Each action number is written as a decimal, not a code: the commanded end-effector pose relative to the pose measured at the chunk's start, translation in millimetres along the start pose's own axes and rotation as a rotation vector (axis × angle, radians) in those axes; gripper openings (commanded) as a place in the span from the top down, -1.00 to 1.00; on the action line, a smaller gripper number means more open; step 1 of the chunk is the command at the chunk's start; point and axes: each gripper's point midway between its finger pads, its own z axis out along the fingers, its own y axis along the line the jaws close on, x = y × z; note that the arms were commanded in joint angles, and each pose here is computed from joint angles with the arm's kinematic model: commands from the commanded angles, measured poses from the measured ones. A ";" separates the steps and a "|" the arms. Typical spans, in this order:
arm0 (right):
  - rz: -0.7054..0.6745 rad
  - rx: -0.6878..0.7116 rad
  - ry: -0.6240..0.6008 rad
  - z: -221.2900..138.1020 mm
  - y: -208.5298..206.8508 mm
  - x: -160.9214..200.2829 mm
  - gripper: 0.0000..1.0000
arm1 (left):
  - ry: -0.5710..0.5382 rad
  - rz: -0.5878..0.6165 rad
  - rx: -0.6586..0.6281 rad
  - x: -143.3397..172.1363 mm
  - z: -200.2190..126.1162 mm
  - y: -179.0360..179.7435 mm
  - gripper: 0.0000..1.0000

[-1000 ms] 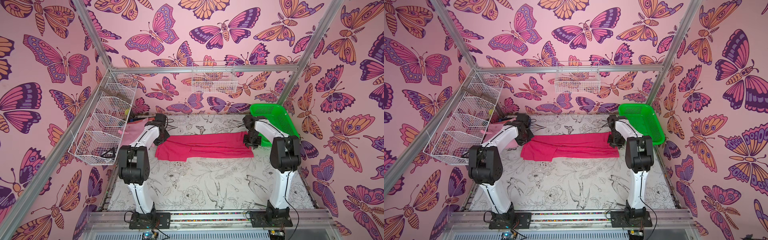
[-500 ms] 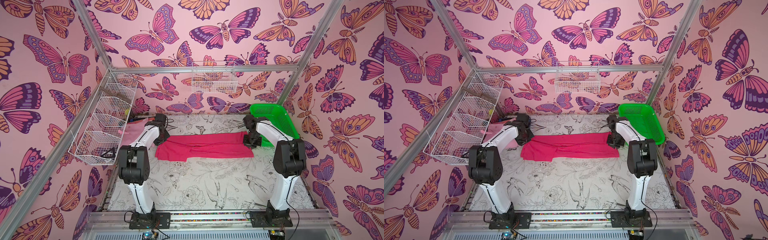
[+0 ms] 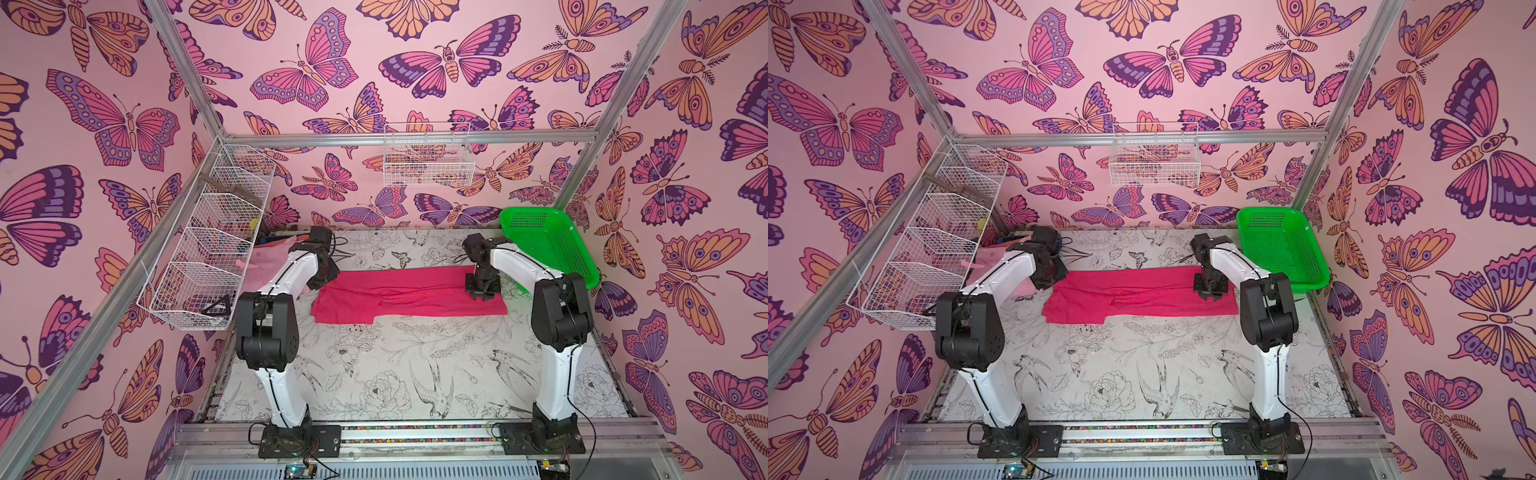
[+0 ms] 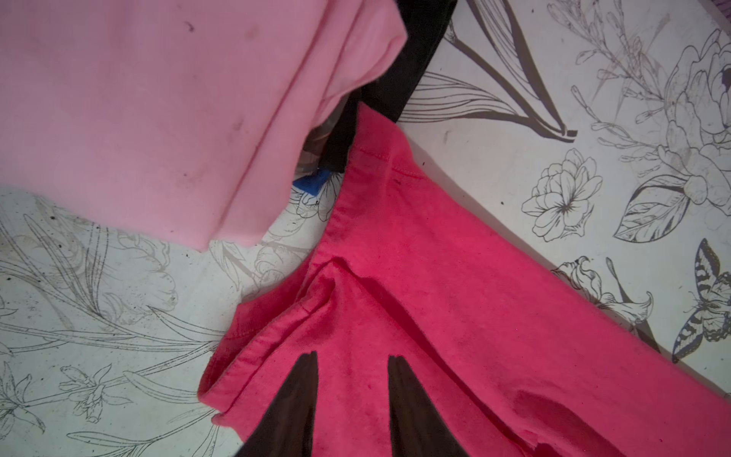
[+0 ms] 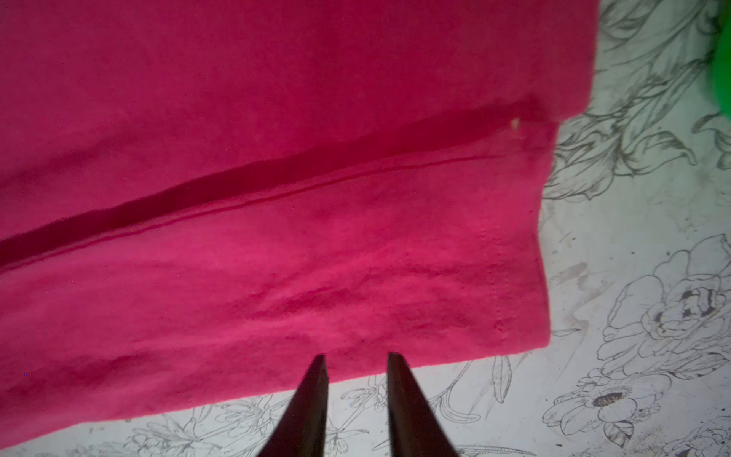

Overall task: Fold and stack t-shirts
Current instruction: Fold the T-shirt.

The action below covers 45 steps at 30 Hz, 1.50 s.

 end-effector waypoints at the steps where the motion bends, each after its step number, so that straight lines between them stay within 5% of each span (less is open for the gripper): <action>1: -0.027 -0.033 -0.032 -19.7 10.4 6.4 0.26 | -0.021 -0.003 0.028 -4.6 -14.8 1.9 0.26; 12: -0.267 -0.227 -0.069 -51.2 131.8 49.0 -0.24 | 0.012 -0.029 0.027 53.2 -32.4 37.4 0.17; 21: -0.281 -0.536 0.040 -34.2 235.9 75.1 -0.28 | 0.053 -0.055 -0.004 88.1 -16.0 62.9 0.10; 30: -0.263 -0.712 0.154 -16.1 293.4 99.7 -0.25 | 0.079 -0.076 -0.024 98.3 3.8 69.5 0.10; 45: -0.286 -0.735 0.210 -1.2 317.2 121.5 -0.23 | 0.091 -0.095 -0.070 106.1 17.4 87.9 0.14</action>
